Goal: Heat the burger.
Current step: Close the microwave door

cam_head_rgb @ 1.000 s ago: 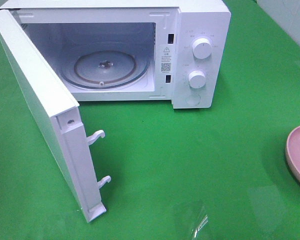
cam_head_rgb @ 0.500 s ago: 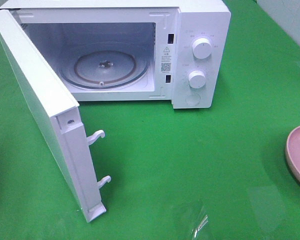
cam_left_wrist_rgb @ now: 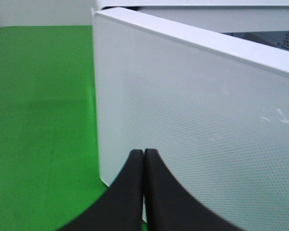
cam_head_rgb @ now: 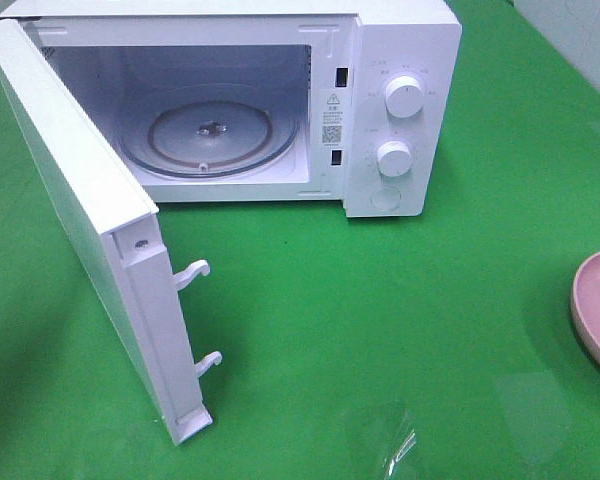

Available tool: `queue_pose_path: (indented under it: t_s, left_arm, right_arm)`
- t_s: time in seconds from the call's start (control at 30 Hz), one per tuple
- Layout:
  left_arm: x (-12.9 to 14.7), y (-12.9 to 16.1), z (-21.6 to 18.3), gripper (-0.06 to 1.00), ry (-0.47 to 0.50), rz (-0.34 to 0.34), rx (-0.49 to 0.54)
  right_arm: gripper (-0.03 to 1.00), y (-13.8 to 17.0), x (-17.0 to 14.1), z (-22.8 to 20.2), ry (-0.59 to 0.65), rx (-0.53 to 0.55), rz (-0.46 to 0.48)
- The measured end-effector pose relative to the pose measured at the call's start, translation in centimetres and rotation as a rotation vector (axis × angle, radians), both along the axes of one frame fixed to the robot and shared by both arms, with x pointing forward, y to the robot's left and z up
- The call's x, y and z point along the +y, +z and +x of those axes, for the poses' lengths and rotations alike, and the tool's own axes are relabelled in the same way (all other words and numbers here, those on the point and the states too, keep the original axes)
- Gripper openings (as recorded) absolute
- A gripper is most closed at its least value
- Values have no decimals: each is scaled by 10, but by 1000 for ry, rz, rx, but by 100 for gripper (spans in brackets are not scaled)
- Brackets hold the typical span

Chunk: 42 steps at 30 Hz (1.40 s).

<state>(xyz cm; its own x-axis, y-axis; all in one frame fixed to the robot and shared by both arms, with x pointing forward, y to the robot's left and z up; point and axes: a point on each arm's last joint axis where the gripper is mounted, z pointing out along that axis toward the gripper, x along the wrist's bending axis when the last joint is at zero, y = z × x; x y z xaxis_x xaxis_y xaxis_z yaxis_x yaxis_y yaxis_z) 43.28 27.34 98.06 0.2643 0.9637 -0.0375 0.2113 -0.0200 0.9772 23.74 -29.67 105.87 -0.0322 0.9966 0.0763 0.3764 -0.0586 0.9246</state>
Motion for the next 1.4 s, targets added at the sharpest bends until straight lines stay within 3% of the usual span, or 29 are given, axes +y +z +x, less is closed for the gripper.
queue_pose_path:
  t_s: [0.3,0.57,1.4]
  left_arm:
    - [-27,-22,13,0,-96,-40,28]
    - [-48,-35,23,0,-117,-56,46]
    - [-122,-33,75,0,-225,-67,5]
  right_arm:
    - [73,0,0,0,0,0,0]
    - [73,0,0,0,0,0,0]
    - [73,0,0,0,0,0,0]
